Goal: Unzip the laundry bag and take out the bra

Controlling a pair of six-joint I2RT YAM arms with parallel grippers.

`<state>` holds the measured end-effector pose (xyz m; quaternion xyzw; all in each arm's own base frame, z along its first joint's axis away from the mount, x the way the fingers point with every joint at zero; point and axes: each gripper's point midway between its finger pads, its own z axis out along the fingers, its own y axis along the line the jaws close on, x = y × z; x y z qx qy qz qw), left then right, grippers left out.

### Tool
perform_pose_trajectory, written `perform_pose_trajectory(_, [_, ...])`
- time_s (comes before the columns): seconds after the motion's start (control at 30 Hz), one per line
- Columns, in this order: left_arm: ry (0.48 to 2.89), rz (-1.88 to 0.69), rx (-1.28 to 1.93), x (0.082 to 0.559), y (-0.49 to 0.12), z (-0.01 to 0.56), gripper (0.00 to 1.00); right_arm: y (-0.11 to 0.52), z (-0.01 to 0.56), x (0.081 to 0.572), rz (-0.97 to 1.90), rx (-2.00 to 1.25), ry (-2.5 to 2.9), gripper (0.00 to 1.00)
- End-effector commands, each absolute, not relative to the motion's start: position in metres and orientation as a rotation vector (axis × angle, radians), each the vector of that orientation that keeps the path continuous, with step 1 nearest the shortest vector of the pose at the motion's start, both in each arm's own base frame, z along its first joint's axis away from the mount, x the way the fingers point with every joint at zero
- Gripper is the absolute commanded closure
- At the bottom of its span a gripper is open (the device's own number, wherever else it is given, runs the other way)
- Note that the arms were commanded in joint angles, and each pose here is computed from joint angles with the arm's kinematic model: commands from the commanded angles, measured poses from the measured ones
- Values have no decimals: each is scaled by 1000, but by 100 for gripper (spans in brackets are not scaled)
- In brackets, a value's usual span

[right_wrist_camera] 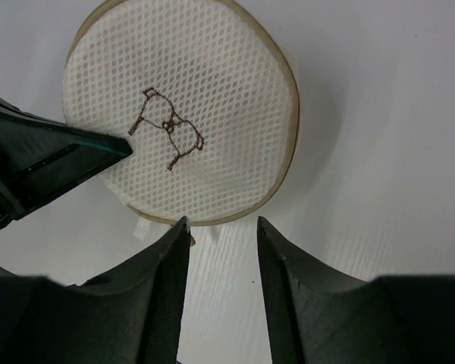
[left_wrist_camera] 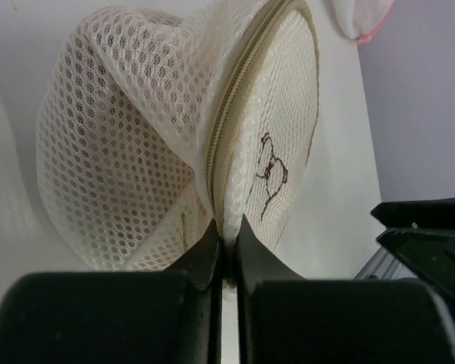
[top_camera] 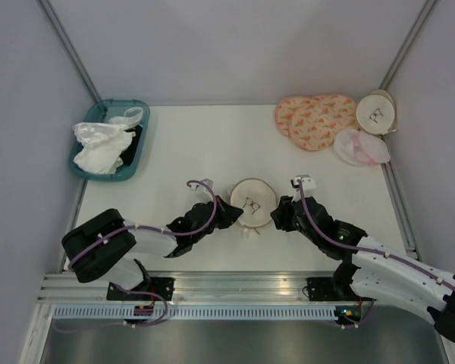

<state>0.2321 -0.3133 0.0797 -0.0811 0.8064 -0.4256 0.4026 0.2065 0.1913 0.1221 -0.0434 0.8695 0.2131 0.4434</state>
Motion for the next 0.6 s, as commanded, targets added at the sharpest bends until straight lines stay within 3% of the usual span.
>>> perform_pose_trajectory(0.0, [1939, -1174, -317, 240, -320, 117, 98, 203, 126, 203, 539, -132, 2131, 53])
perform_pose_trajectory(0.1, [1942, -1169, -446, 241, -308, 120, 98, 213, 123, 196, 528, -162, 2145, 36])
perform_pose_trajectory(0.2, [1917, -1208, -527, 241, -302, 133, 98, 224, 116, 188, 534, -185, 2162, 31])
perform_pose_trajectory(0.57, [1969, -1244, -503, 232, -308, 141, 98, 263, 123, 181, 560, -257, 2112, 35])
